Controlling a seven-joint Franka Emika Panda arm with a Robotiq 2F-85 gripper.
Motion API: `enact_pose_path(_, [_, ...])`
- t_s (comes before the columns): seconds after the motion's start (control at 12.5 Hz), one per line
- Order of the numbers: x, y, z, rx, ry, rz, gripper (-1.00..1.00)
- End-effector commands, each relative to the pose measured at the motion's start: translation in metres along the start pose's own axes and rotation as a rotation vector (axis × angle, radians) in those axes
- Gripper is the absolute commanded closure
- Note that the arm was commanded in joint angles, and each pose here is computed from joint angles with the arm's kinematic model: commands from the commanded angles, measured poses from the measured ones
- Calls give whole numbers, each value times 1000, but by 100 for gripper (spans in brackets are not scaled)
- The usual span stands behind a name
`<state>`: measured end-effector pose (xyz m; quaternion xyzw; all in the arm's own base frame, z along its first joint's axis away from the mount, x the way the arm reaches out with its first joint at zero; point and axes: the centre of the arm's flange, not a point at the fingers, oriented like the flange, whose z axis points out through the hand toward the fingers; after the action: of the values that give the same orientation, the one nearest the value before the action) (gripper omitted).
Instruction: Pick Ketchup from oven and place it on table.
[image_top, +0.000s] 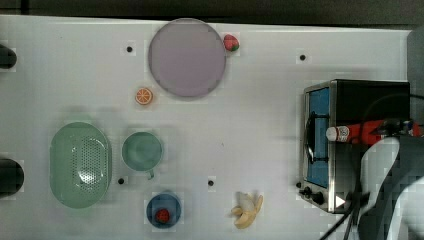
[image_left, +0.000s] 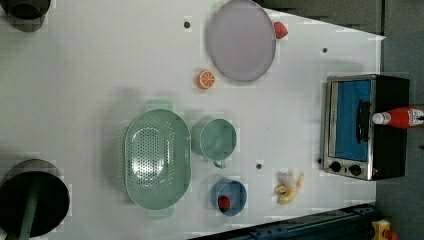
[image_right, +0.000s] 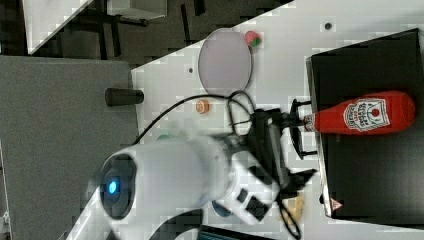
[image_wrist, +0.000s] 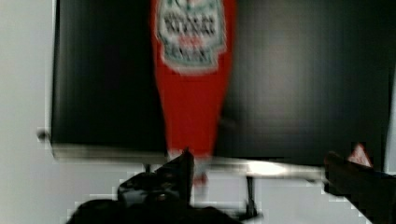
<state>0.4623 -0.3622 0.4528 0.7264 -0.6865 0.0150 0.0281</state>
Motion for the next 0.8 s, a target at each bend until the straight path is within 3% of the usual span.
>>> enact_pose_path(0.08, [20, -21, -3, 20, 81, -41, -100])
enact_pose_path(0.24, [37, -26, 15, -1, 91, -5, -100])
enact_pose_path(0.48, [51, -30, 48, 16, 38, 76, -100])
enact_pose_path(0.8, [58, -35, 81, 12, 49, 99, -100])
